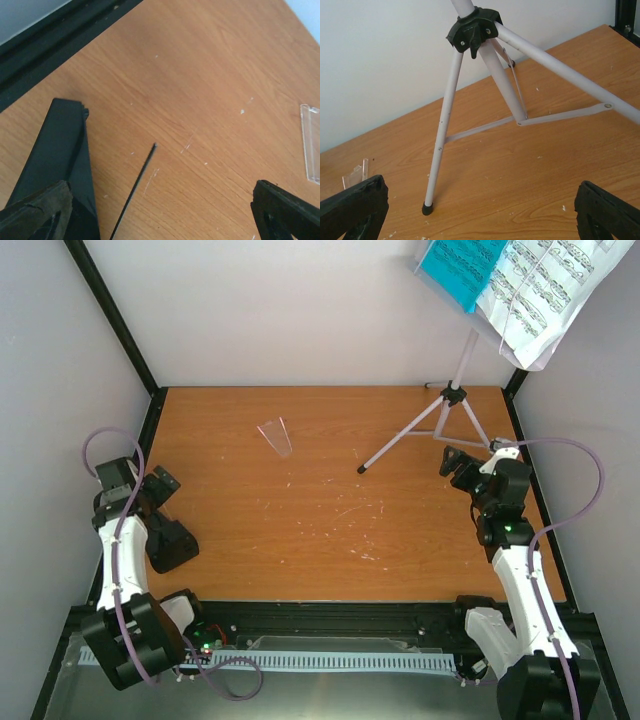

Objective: Pack up the instrument practice props

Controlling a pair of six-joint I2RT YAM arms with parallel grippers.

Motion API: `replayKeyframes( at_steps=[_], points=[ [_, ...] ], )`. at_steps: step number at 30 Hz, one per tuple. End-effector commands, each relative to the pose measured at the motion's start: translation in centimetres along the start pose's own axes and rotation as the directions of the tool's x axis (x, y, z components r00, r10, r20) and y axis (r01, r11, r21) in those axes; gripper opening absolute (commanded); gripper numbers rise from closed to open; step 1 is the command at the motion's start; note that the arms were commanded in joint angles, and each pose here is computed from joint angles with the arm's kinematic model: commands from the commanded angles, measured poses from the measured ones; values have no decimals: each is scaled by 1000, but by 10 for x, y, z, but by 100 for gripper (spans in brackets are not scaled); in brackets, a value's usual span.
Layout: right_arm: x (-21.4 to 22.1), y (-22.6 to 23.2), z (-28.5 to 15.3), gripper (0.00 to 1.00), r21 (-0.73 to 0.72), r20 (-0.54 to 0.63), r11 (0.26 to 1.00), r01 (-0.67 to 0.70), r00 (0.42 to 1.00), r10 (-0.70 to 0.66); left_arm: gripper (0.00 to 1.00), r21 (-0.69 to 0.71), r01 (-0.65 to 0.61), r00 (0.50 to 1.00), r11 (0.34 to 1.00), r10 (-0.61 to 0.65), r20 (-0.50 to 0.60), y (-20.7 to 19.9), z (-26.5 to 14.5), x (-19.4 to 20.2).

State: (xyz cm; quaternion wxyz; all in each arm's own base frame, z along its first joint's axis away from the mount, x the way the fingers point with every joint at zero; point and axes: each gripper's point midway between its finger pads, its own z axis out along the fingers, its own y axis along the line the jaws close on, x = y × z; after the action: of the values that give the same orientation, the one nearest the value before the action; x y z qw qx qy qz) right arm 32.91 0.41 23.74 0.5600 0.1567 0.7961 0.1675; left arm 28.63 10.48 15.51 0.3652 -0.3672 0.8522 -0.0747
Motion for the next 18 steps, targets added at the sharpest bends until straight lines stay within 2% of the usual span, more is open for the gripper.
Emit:
replayKeyframes(
  at_steps=[1,7,13,18],
  points=[
    [5,-2,1,100,8,-7,1000,20,1000,-19,96,-64,37,999,997,-38,-15,15,6,6],
    [8,-4,2,100,14,-4,1000,15,1000,-15,75,-40,10,1000,999,-11,-10,12,10,5],
    [11,-7,2,100,27,-9,1000,15,1000,-15,58,-47,-10,1000,999,10,11,12,11,0],
    [10,-9,1,100,42,-4,999,13,1000,-13,51,-70,-37,998,997,40,38,15,11,-7]
  ],
)
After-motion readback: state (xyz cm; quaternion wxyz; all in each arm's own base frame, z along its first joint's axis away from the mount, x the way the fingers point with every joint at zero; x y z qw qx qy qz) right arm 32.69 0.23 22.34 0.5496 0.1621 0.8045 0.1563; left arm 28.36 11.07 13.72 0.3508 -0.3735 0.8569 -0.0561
